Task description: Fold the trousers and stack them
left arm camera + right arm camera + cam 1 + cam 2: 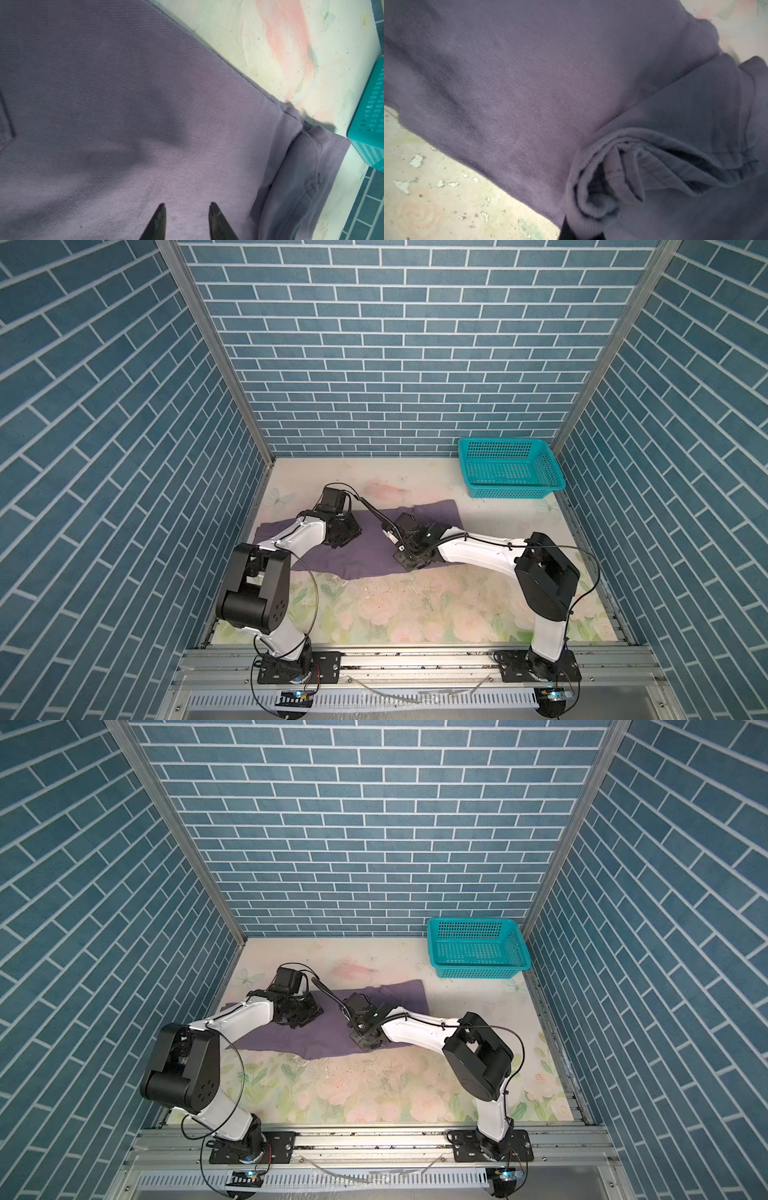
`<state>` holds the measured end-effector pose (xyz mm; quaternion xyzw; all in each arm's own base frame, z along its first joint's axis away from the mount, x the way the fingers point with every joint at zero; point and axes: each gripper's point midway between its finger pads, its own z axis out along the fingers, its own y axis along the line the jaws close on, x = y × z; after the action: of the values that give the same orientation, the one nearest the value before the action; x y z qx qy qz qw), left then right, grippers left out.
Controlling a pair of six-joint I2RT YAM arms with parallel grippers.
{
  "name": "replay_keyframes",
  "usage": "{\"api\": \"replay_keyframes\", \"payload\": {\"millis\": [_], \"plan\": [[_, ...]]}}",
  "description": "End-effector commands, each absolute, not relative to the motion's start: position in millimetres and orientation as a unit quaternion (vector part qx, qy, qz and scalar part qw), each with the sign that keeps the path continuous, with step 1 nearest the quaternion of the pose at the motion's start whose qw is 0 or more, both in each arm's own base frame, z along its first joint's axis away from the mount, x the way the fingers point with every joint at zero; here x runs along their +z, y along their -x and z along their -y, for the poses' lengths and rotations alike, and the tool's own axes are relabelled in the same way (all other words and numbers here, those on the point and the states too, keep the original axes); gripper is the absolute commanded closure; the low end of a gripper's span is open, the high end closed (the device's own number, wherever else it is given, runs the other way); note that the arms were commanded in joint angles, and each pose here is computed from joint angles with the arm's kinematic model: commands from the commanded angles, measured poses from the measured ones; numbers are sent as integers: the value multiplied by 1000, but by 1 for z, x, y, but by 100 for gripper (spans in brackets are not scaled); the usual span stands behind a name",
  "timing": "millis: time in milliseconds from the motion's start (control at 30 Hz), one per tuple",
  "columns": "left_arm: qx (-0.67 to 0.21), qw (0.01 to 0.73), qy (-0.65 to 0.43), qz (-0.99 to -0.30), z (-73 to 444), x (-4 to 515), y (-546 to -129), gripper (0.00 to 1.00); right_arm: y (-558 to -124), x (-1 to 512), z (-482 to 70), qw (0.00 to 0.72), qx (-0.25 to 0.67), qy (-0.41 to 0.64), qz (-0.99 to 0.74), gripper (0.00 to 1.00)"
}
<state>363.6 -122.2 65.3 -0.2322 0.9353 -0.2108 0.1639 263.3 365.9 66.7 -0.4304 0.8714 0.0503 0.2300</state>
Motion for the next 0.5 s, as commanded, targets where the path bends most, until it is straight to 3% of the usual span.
{"api": "replay_keyframes", "payload": {"millis": [0,33,133,333,467], "plan": [[-215,159,229,-936,124,66,-367,53,-259,65,-367,225,39,457,-860,81],[-220,160,228,-935,125,67,-368,49,-255,64,-370,221,44,460,-859,68],[-227,169,218,-934,128,74,-370,46,-237,67,-386,208,87,480,-848,54],[-217,194,167,-942,138,100,-375,45,-192,104,-395,153,178,512,-826,61],[-211,197,114,-950,164,111,-380,42,-185,141,-376,197,215,483,-826,61]]}}
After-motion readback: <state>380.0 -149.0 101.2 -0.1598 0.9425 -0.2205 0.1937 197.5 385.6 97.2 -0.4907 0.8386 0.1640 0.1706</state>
